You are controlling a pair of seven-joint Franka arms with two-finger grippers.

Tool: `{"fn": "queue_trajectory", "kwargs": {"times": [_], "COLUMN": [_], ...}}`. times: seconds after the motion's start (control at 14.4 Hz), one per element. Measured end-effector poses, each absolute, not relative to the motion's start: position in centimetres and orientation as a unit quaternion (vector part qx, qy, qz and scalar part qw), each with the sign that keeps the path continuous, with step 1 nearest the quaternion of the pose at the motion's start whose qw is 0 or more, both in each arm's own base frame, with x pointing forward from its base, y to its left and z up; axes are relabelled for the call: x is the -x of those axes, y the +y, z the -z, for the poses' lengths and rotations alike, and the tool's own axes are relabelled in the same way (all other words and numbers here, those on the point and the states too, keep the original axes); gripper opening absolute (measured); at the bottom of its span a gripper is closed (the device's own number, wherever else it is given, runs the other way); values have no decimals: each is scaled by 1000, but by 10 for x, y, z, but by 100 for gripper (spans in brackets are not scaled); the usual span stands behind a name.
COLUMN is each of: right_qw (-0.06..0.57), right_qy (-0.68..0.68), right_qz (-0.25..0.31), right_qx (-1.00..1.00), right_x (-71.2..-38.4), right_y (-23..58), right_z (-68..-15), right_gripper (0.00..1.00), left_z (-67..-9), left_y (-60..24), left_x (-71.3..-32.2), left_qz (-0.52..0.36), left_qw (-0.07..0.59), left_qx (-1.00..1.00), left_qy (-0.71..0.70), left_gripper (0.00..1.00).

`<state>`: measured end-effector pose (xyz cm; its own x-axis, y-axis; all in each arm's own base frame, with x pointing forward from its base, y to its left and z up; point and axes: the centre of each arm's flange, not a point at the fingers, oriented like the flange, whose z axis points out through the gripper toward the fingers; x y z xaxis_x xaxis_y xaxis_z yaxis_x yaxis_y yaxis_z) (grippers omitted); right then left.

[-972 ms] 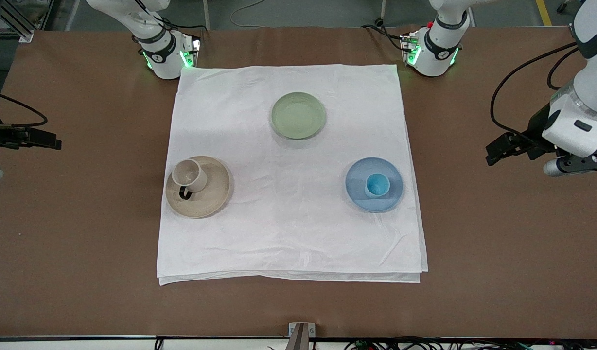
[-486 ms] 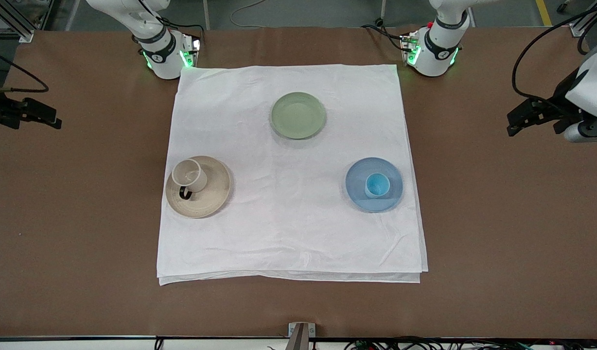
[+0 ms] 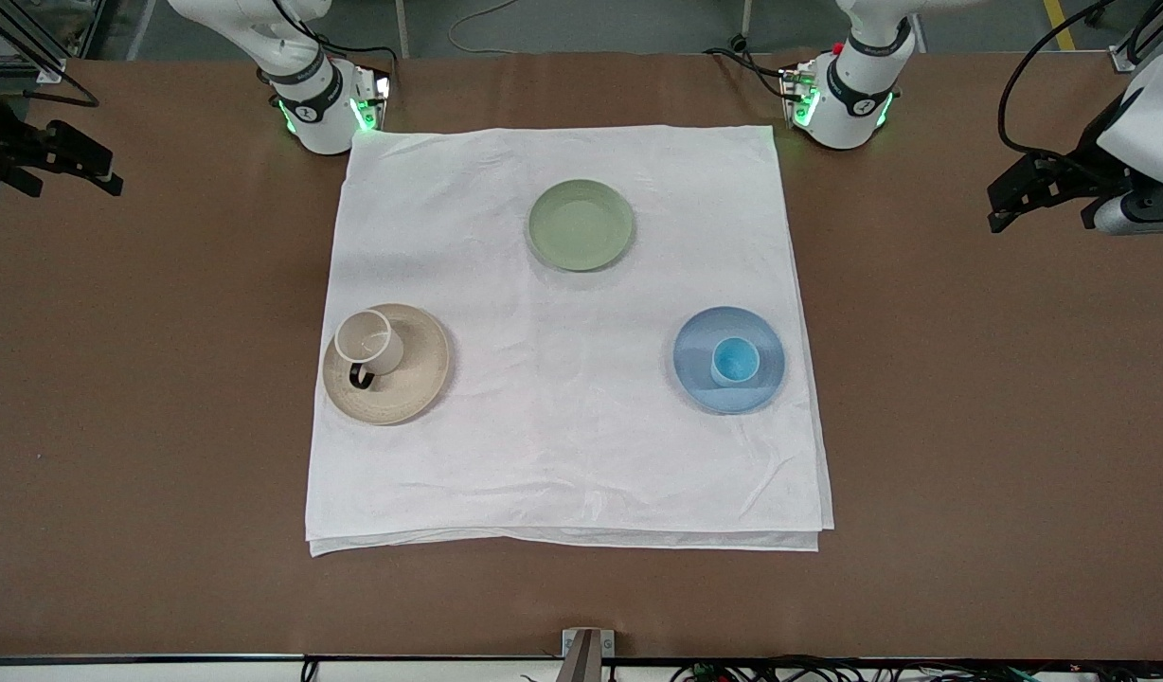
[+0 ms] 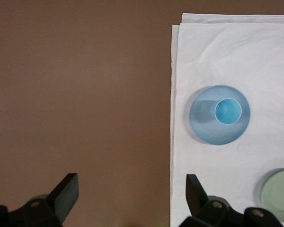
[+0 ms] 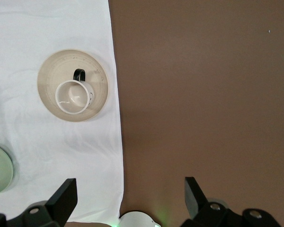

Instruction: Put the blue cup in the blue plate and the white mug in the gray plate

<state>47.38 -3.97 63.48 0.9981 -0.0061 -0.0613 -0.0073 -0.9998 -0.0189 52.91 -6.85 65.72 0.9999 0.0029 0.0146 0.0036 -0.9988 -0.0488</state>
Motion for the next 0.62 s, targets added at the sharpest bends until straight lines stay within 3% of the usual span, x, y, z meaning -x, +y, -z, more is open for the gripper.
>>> {"fn": "queue_trajectory", "kwargs": {"times": [0.42,0.62], "right_qw": [7,6], "right_qy": [3,1], "right_qz": [-11,-32], "right_qx": [1000,999], "right_x": [-482,-496], "right_y": [-40,-37], "right_z": [-654,-659], "right_gripper": [100,100], "left_z": [-652,-653], "left_y": [-69,-68], "left_x": [-530,-530], "left_qz": [-1,1], "left_qw": [5,5], "left_qx": [1000,1000], "left_qy": [-4,-5], "left_gripper": [100,100]}}
